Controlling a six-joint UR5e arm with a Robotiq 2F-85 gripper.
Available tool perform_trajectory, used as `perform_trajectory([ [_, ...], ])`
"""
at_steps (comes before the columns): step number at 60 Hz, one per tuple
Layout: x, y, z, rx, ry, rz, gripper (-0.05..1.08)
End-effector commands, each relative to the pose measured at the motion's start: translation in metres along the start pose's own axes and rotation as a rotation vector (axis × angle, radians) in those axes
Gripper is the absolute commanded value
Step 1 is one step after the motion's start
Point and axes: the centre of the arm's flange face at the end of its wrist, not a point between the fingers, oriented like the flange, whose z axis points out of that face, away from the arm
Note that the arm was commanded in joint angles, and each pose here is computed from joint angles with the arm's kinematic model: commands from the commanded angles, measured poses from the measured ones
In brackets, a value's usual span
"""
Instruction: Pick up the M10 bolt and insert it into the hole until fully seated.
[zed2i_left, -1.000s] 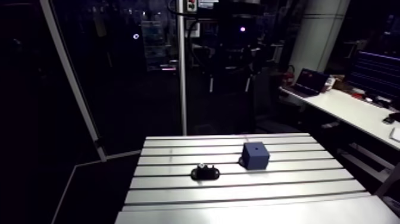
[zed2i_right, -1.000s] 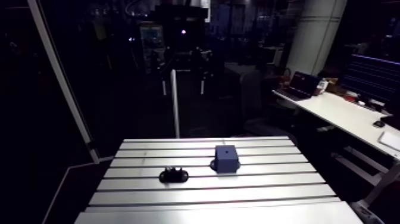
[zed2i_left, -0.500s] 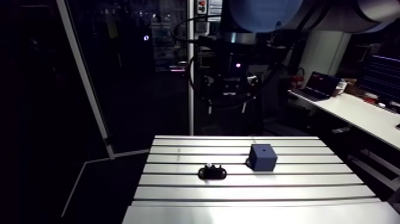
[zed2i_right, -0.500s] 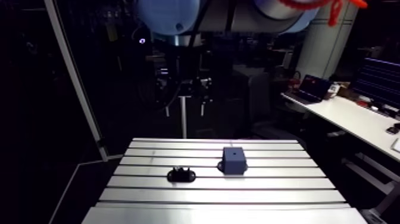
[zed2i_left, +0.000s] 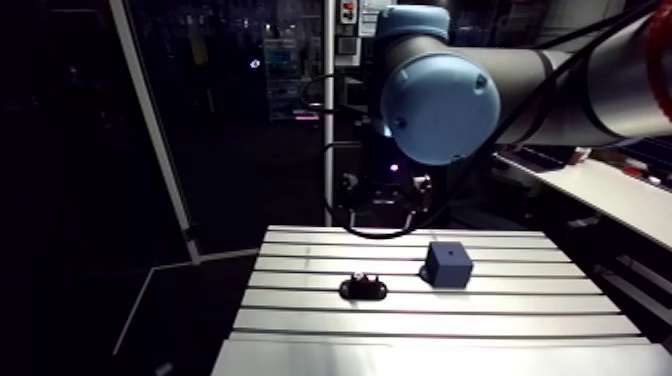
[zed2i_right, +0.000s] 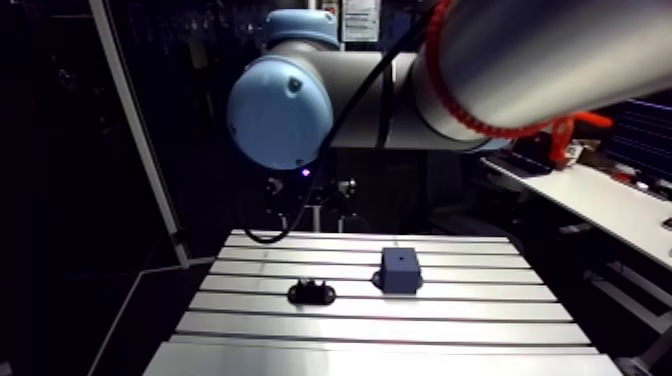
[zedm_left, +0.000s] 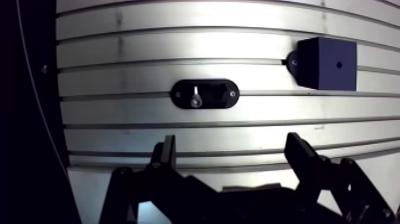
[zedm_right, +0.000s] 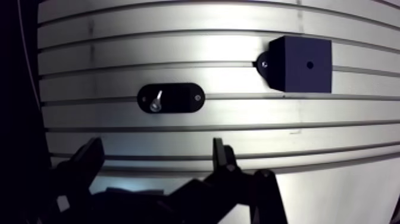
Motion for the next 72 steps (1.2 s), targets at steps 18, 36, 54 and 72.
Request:
perform_trajectory([
  [18,-0.011,-0.009,0.046,0.001,-0.003,-0.003,0.07],
  [36,-0.011,-0.020,0.057,0.002,-0.005,-0.027,0.22],
  [54,-0.008,-0.026,0.078,-0.007,-0.008,-0.046,0.36],
  [72,-0.008,-0.026,0.096,-0.008,-0.036,-0.043,0.44],
])
